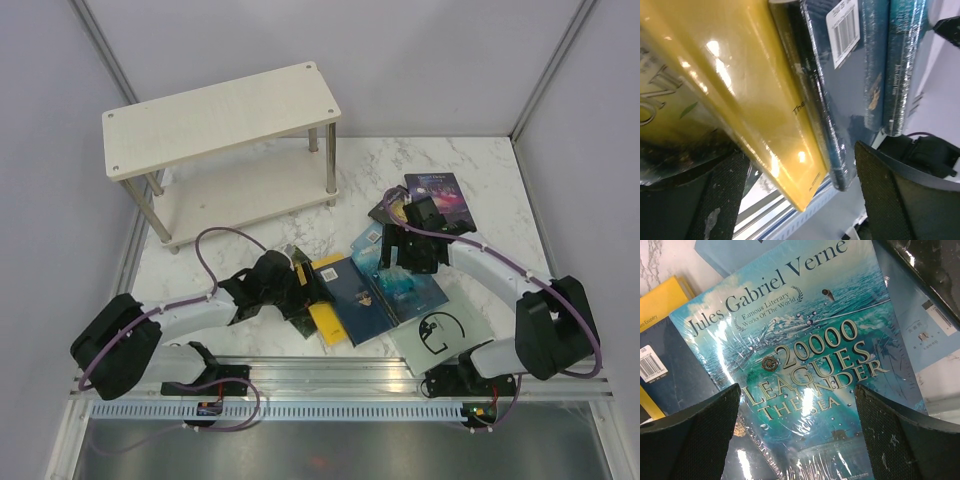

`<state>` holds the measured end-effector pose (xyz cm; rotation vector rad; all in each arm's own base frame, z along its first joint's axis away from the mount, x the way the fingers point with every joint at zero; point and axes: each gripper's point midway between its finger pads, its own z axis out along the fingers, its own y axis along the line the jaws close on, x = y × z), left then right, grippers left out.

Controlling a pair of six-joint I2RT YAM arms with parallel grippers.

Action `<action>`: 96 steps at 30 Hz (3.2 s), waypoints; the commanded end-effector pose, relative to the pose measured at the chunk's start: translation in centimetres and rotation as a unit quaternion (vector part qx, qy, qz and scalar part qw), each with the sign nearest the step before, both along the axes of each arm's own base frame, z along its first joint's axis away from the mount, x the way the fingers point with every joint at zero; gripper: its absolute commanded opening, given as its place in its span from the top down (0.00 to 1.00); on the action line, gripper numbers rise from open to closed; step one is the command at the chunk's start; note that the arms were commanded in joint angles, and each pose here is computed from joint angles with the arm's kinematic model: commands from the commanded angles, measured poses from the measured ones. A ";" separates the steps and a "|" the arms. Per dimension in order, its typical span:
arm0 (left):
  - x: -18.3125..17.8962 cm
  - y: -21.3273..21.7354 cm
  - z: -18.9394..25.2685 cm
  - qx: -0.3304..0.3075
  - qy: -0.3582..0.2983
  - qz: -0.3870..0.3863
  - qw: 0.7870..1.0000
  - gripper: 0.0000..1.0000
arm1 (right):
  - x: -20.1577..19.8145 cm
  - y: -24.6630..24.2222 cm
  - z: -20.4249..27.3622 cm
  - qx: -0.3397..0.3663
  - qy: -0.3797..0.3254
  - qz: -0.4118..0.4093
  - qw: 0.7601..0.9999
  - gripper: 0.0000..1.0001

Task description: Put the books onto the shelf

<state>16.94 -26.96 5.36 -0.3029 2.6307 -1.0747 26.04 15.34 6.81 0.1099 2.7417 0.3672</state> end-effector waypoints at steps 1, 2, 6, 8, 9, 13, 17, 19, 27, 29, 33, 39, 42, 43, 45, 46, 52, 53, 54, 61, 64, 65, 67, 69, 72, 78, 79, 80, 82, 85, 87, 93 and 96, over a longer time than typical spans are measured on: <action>0.2 -0.6 -1.4 -0.026 0.009 0.021 0.999 0.15 | -3.0 0.3 -3.8 0.014 0.067 0.016 0.998 0.02; 0.2 -0.7 -1.5 -0.030 0.012 0.022 0.999 0.21 | -3.2 0.3 -3.9 0.018 0.069 0.016 0.997 0.03; 0.1 -1.1 -2.1 -0.051 0.019 0.027 0.998 0.52 | -4.2 0.1 -4.7 0.021 0.083 0.021 0.996 0.04; 0.0 -1.1 -2.2 -0.052 0.022 0.028 0.998 0.88 | -4.5 0.0 -4.8 0.023 0.086 0.022 0.996 0.04; 0.0 -1.1 -2.1 -0.052 0.022 0.028 0.998 0.96 | -4.7 0.0 -4.9 0.022 0.087 0.024 0.996 0.04; 0.1 -0.7 -1.1 -0.041 0.009 0.026 0.999 0.98 | -5.1 -0.1 -4.9 0.026 0.089 0.025 0.995 0.04; 0.2 0.1 0.9 -0.042 -0.022 0.032 0.998 0.98 | -5.2 0.3 -4.7 0.040 0.088 0.023 0.995 0.04; -0.1 0.7 1.0 -0.031 -0.021 0.034 0.999 0.98 | -5.2 0.5 -4.5 0.047 0.087 0.022 0.995 0.04; 0.0 3.8 5.7 0.039 -0.078 0.029 0.996 0.98 | -3.5 3.1 -0.7 0.114 0.056 0.034 0.991 0.04; -0.2 5.0 7.2 0.054 -0.094 0.034 0.993 0.98 | -3.3 4.2 0.7 0.145 0.051 0.047 0.987 0.03; 0.9 5.7 12.4 0.064 -0.148 0.026 0.987 0.98 | -2.5 6.7 4.2 0.213 0.032 0.069 0.974 0.02; 3.3 7.3 21.1 0.046 -0.221 0.045 0.973 0.98 | -1.4 9.4 9.1 0.276 0.000 0.090 0.957 0.02; 4.4 7.9 25.8 0.027 -0.258 0.039 0.965 0.98 | -0.9 10.0 10.9 0.292 -0.012 0.092 0.952 0.02; 5.1 8.5 27.0 0.018 -0.263 0.043 0.964 0.98 | -0.9 10.2 11.5 0.298 -0.016 0.093 0.950 0.02; 6.7 9.9 30.3 0.019 -0.288 0.057 0.956 0.98 | -0.7 10.4 12.5 0.308 -0.022 0.091 0.947 0.02; 7.0 9.9 31.5 0.011 -0.294 0.050 0.954 0.98 | -0.8 10.5 13.1 0.314 -0.028 0.094 0.945 0.02; 11.4 13.1 40.1 0.020 -0.369 0.078 0.926 0.98 | -1.0 10.4 15.1 0.326 -0.048 0.097 0.939 0.02; 11.6 13.6 42.5 0.013 -0.395 0.085 0.915 0.98 | -1.1 10.4 15.0 0.326 -0.048 0.097 0.939 0.02; 12.3 14.6 43.4 0.016 -0.401 0.100 0.911 0.98 | -1.2 10.3 14.9 0.326 -0.047 0.098 0.939 0.02; 17.1 21.2 46.1 0.021 -0.403 0.186 0.896 0.98 | -2.1 9.8 13.8 0.320 -0.039 0.094 0.942 0.02; 19.0 24.0 44.9 0.012 -0.372 0.215 0.903 0.98 | -2.1 9.8 13.4 0.318 -0.035 0.092 0.943 0.02; 19.6 24.7 44.4 0.016 -0.367 0.219 0.904 0.98 | -2.1 9.8 13.4 0.317 -0.036 0.093 0.943 0.02; 20.1 26.7 43.6 0.036 -0.357 0.245 0.901 0.98 | -2.0 9.8 13.4 0.316 -0.037 0.095 0.943 0.02; 20.7 28.3 42.1 0.059 -0.333 0.260 0.905 0.98 | -2.0 9.8 13.0 0.312 -0.035 0.096 0.945 0.02; 22.5 30.8 40.4 0.090 -0.304 0.277 0.907 0.97 | -2.0 9.7 12.1 0.306 -0.025 0.094 0.947 0.02; 22.9 33.8 37.1 0.108 -0.239 0.287 0.921 0.93 | -2.4 9.6 10.6 0.298 -0.010 0.099 0.949 0.02; 22.8 34.6 36.8 0.116 -0.232 0.298 0.919 0.93 | -2.5 9.5 10.4 0.295 -0.009 0.100 0.950 0.02; 22.7 35.1 36.3 0.118 -0.223 0.305 0.918 0.92 | -2.5 9.5 10.1 0.294 -0.005 0.099 0.951 0.02; 22.5 36.6 36.0 0.121 -0.216 0.322 0.914 0.92 | -2.6 9.4 9.5 0.289 -0.001 0.099 0.952 0.02; 22.8 37.9 35.6 0.122 -0.209 0.334 0.911 0.91 | -2.7 9.3 8.8 0.285 0.008 0.100 0.953 0.02; 23.3 38.7 35.2 0.123 -0.206 0.339 0.910 0.90 | -2.8 9.3 8.6 0.284 0.010 0.102 0.953 0.02; 24.1 39.8 33.5 0.129 -0.186 0.344 0.911 0.59 | -3.1 9.1 8.0 0.278 0.016 0.109 0.954 0.02; 24.1 40.7 33.4 0.142 -0.183 0.358 0.905 0.36 | -3.5 8.9 7.7 0.275 0.019 0.110 0.955 0.02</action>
